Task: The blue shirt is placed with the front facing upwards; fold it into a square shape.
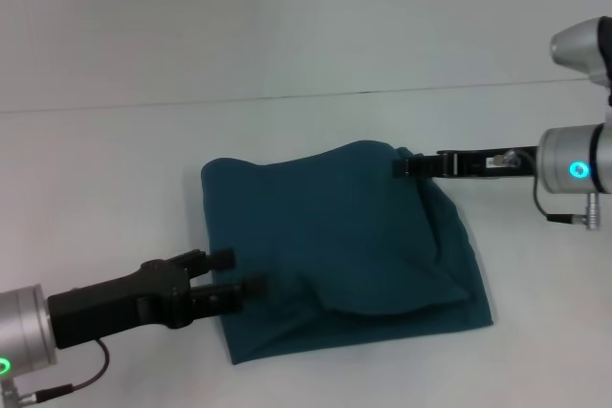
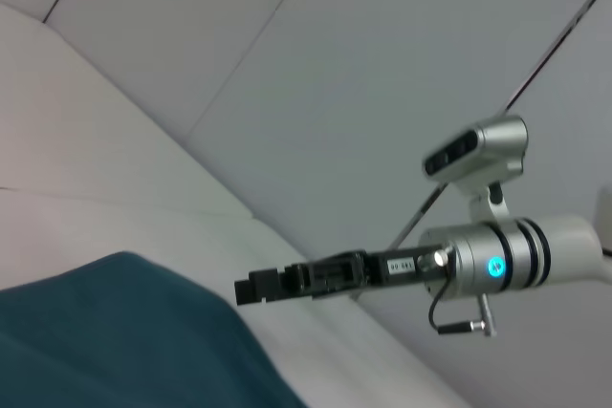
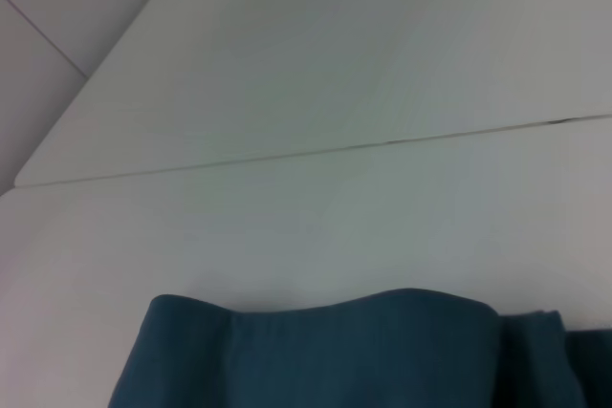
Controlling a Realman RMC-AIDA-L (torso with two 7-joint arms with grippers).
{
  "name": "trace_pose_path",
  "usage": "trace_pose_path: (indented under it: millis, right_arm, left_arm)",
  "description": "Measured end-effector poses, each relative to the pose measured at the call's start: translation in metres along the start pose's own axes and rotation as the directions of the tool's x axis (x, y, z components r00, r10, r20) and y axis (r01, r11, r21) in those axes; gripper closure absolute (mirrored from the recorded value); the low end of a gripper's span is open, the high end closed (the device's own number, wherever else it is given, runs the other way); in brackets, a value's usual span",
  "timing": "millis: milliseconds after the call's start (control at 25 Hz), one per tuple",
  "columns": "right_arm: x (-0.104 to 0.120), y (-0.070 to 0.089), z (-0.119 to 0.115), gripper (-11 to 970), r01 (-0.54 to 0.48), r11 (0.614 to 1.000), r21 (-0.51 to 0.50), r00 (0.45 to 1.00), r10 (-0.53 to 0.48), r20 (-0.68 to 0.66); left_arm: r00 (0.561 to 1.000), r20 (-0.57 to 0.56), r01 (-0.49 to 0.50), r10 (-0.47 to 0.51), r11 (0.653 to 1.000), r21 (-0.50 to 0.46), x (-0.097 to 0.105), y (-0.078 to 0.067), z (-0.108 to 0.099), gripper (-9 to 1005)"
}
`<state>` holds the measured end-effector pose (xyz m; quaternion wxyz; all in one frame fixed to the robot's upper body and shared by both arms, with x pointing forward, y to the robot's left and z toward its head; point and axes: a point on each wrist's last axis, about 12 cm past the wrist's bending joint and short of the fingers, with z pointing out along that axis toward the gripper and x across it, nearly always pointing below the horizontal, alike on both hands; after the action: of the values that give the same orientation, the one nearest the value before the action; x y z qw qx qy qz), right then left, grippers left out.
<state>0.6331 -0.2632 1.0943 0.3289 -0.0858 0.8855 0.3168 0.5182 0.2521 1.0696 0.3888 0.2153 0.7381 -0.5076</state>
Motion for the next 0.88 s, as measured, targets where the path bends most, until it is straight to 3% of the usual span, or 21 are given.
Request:
trace_pose_path:
  millis: [200,880]
  right_arm:
    - [0.005,0.005,0.014,242,-0.011,1.0,0.024,1.0,0.011,-0.004]
    - [0.018,0.003,0.022,275,-0.032,0.998,0.051,0.999,0.032,-0.009]
  left_arm:
    - [0.999,-0.039,-0.036,0.036,0.999,0.012,0.001,-0.001,-0.005,30]
    - [0.996,-0.064,-0.065,0.066,0.998,0.012,-0.006,0.0,-0.002,33]
